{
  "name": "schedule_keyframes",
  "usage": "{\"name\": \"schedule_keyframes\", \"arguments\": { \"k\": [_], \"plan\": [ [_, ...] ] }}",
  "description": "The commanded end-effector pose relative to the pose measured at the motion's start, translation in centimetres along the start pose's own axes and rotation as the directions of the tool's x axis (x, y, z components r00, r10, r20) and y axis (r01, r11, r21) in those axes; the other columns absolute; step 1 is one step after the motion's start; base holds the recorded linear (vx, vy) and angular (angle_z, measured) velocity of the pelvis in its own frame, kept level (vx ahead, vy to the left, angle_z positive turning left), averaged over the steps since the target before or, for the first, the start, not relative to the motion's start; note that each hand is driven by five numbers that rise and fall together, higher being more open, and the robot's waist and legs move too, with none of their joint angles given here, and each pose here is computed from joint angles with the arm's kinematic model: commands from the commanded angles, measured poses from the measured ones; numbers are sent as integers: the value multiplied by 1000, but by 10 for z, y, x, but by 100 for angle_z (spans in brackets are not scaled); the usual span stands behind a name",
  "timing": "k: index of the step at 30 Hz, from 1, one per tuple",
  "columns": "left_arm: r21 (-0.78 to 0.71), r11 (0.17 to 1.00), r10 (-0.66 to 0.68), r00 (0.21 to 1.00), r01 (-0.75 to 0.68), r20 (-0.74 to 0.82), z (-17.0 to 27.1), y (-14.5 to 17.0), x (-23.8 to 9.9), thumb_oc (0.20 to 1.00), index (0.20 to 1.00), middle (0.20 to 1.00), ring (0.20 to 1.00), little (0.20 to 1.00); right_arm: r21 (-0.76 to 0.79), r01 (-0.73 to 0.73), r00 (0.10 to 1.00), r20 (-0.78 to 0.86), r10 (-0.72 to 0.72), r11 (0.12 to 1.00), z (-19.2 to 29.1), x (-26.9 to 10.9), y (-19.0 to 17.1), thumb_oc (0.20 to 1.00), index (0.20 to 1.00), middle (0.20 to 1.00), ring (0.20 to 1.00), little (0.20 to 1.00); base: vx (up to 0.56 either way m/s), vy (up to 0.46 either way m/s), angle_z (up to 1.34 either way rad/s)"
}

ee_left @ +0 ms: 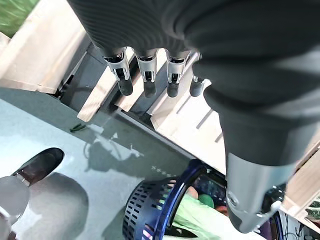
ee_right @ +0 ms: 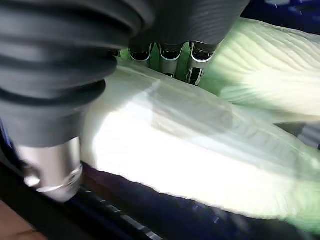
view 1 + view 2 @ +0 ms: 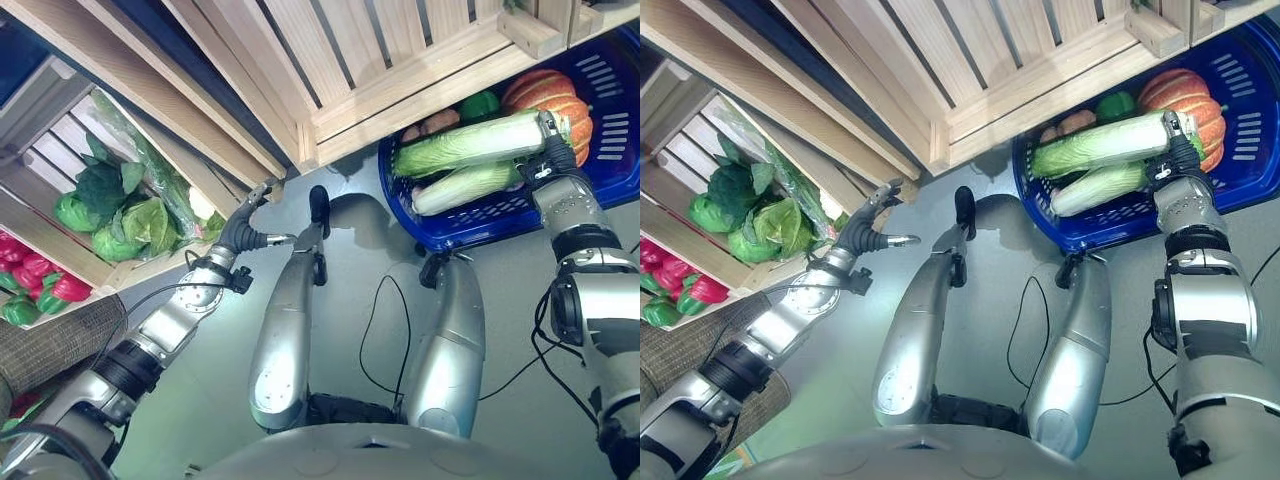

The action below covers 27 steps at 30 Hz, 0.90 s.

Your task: Pick up fruits and vegetables into the basket

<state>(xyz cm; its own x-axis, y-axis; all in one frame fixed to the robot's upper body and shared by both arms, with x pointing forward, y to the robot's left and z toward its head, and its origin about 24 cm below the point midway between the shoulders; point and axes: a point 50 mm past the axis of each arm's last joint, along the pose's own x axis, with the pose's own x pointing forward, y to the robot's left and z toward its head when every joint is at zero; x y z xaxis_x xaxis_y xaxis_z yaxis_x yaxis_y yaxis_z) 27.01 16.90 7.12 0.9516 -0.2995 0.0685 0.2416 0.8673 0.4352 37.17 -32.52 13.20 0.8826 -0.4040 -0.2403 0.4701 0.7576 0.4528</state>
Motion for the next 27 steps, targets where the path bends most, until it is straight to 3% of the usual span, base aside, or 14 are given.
{"name": "schedule_keyframes", "arguments": {
  "k": [1, 9, 13, 19, 27],
  "plan": [
    [-70, 996, -52, 998, 55, 42, 10, -22, -5, 1000, 1000, 1000, 1000, 1000, -176, 212, 977, 62, -204, 961, 9, -4, -43, 1000, 1000, 1000, 1000, 1000, -14, -20, 11],
    [-128, 989, -72, 997, 73, 9, -3, -20, -18, 1000, 1000, 1000, 1000, 1000, -188, 406, 884, 328, -333, 894, 14, -14, -54, 1000, 1000, 1000, 1000, 1000, -14, 19, 2],
    [-162, 985, -57, 998, 55, -10, -13, -20, -28, 1000, 1000, 1000, 1000, 1000, -146, 422, 840, 435, -325, 895, 1, -26, -51, 1000, 1000, 1000, 1000, 1000, -3, 104, -9],
    [-215, 976, 6, 993, -31, -118, -43, -13, -54, 1000, 1000, 1000, 1000, 1000, -245, 361, 803, 572, -166, 900, -49, -77, -45, 1000, 1000, 1000, 1000, 1000, 19, 136, -16],
    [-287, 950, 42, 959, -125, -279, -81, -16, -91, 1000, 1000, 1000, 1000, 1000, -356, 207, 856, 516, 7, 911, -93, -125, -60, 1000, 1000, 1000, 1000, 1000, 81, 108, -22]
  ]
}}
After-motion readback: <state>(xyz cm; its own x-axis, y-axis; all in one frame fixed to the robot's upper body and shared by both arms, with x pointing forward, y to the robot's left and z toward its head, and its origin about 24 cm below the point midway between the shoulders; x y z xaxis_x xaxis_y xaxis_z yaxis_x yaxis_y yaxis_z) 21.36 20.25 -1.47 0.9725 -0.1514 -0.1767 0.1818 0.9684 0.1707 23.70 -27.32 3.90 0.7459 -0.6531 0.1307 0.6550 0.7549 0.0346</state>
